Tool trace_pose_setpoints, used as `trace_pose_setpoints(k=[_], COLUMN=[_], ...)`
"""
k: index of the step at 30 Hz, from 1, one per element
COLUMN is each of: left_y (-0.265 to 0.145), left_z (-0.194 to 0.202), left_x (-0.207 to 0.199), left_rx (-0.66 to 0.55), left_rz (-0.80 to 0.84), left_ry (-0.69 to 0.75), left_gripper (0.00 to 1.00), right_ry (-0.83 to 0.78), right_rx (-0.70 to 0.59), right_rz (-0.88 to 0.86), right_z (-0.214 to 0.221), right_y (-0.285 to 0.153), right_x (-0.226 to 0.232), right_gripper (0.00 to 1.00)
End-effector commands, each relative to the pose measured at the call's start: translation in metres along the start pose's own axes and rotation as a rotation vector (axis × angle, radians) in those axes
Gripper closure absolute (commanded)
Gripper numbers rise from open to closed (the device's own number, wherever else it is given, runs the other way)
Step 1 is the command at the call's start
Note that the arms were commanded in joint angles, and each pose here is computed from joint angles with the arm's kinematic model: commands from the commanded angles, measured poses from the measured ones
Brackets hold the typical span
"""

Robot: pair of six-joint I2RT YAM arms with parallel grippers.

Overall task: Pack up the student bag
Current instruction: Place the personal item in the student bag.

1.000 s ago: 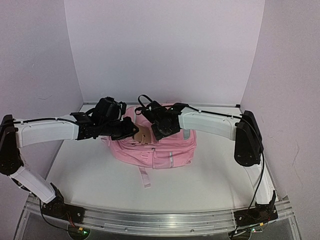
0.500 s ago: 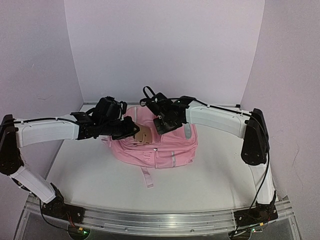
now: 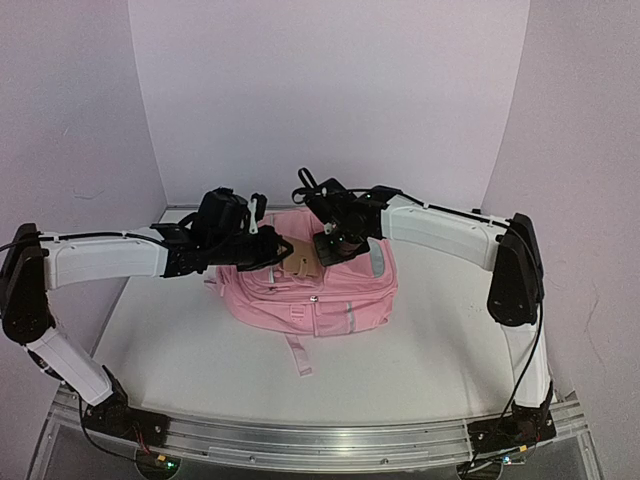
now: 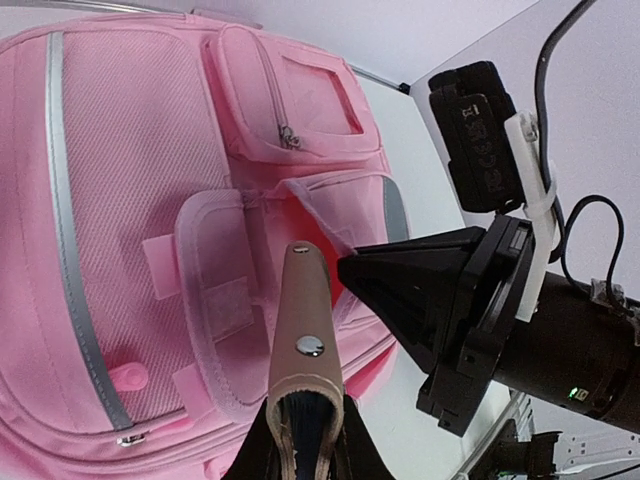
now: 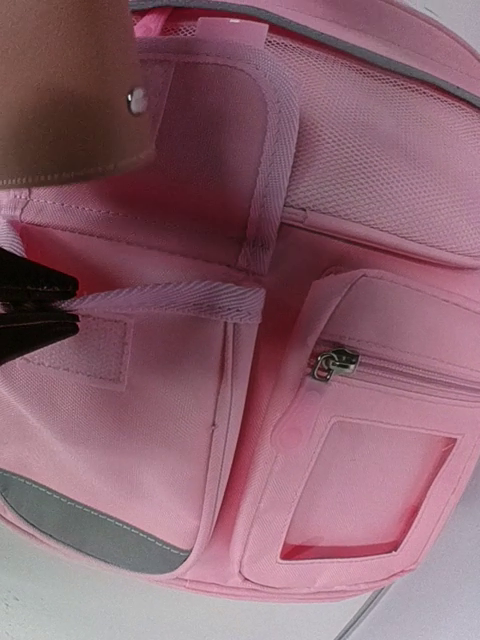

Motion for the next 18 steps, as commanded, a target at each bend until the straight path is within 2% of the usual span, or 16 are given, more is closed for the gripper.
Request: trace_pose_setpoints(k=[1,11,18], left_y=[0.008,0.045,0.034], left_z=[-0.027,-0.008,-0.016], left_x=[-0.037,-0.003,0.039], left_rx=[-0.104,-0.062,-0.158], left_rz=[0.170,0.146,0.086], left_ry=[0.055,-0.016,-0.104], left_gripper=[1.00,1.00,1.00], right_ry=[0.033,0.041,0.014], right_rx=[-0.025,-0.034,-0.021], right_rz=[-0.054,-0.084,-0.131], right_z=[-0.009,-0.012,-0.008], right_y=[-0.027,-0.034,-0.037], right_x=[-0.006,-0.006,-0.001], right_gripper=[1.00,1.00,1.00])
Point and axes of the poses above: each gripper's point midway between its finger pads, its own y axis out along the fingers, its own x axis along the line the jaws close on, z = x × y, the point moved 3 cm from there along -y, back along the fingers, and after that the axes turned 9 degrees about -y, right-handed, at the moved point
